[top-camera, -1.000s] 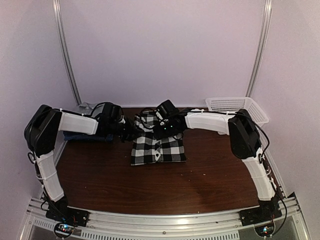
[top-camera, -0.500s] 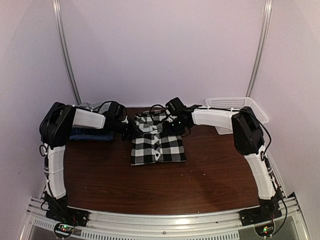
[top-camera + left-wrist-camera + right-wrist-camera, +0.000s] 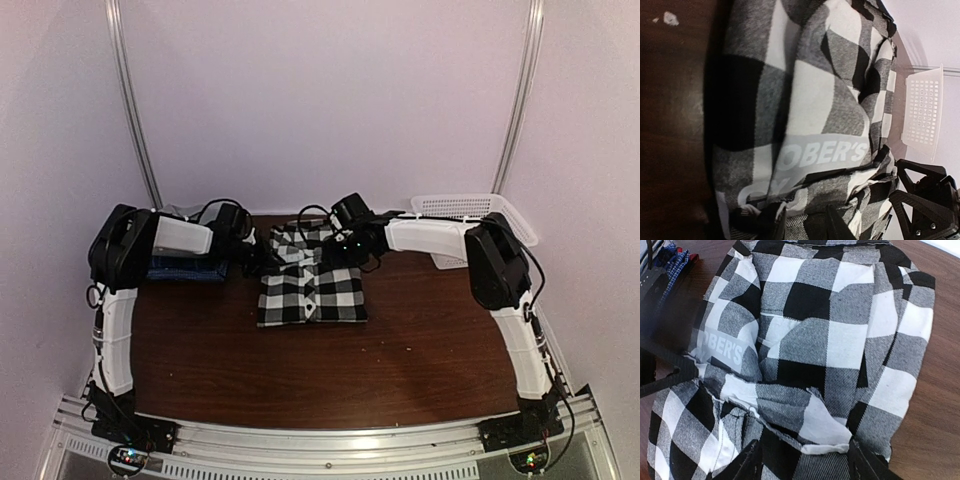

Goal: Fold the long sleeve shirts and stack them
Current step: Smooth out the 2/3-rectangle-folded shirt at the center of the board.

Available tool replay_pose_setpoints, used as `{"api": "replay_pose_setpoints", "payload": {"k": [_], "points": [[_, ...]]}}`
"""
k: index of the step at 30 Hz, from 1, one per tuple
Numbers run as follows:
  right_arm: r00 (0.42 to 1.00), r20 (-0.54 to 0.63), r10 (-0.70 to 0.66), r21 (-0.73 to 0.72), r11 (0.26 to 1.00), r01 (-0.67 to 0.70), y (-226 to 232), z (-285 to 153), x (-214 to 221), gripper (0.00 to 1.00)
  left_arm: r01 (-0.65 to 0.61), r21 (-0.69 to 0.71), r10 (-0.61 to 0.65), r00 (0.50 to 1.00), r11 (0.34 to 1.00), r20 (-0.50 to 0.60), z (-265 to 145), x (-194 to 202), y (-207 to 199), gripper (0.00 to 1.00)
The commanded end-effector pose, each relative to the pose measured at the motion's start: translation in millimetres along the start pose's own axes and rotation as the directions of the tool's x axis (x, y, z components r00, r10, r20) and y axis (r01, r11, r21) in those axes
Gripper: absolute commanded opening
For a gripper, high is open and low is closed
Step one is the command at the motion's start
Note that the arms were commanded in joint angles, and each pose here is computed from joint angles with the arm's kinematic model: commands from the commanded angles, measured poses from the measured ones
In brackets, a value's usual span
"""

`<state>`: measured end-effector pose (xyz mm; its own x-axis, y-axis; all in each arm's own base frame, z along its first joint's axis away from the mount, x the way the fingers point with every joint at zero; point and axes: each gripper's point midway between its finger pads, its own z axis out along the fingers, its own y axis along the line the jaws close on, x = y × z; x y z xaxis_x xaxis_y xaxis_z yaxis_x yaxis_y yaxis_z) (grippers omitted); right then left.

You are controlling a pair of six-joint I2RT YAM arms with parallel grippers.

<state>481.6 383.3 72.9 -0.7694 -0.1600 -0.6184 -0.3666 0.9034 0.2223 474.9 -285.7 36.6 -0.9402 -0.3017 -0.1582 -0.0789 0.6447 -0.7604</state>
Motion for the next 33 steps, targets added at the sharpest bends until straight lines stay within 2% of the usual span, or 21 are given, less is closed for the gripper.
{"api": "replay_pose_setpoints", "payload": {"k": [1, 6, 12, 16, 21, 24, 27, 33], "points": [[0.990, 0.143, 0.016, 0.040, 0.999, -0.022, -3, -55, -35, 0.57, -0.100, 0.031, 0.099, 0.995, 0.995, 0.013, 1, -6, -30, 0.28], [0.985, 0.167, 0.033, -0.017, 0.999, -0.031, 1, -74, -22, 0.50, -0.135, 0.019, 0.134, 0.989, 0.991, 0.056, -15, -11, -46, 0.30], [0.994, 0.107, 0.015, -0.046, 0.999, -0.010, -1, -53, 12, 0.36, -0.172, 0.001, 0.172, 0.983, 0.985, 0.066, -26, -4, -56, 0.32], [0.999, 0.054, -0.007, -0.016, 1.000, 0.008, -11, -31, 33, 0.33, -0.197, 0.000, 0.197, 0.979, 0.980, 0.056, -27, 6, -59, 0.33], [1.000, -0.002, -0.005, 0.088, 0.996, 0.006, -40, -14, 53, 0.33, -0.214, 0.004, 0.214, 0.976, 0.977, 0.033, -30, 17, -61, 0.33], [1.000, -0.018, 0.009, 0.115, 0.993, -0.007, -53, -13, 59, 0.40, -0.218, -0.010, 0.218, 0.975, 0.976, 0.044, -38, 25, -58, 0.35], [1.000, -0.017, 0.004, 0.113, 0.994, -0.002, -56, -16, 54, 0.49, -0.239, -0.013, 0.240, 0.970, 0.971, 0.041, -39, 29, -54, 0.38], [1.000, 0.021, 0.000, 0.054, 0.999, -0.001, -40, -34, 32, 0.53, -0.297, -0.011, 0.297, 0.952, 0.955, 0.075, -44, 17, -68, 0.44]]}}
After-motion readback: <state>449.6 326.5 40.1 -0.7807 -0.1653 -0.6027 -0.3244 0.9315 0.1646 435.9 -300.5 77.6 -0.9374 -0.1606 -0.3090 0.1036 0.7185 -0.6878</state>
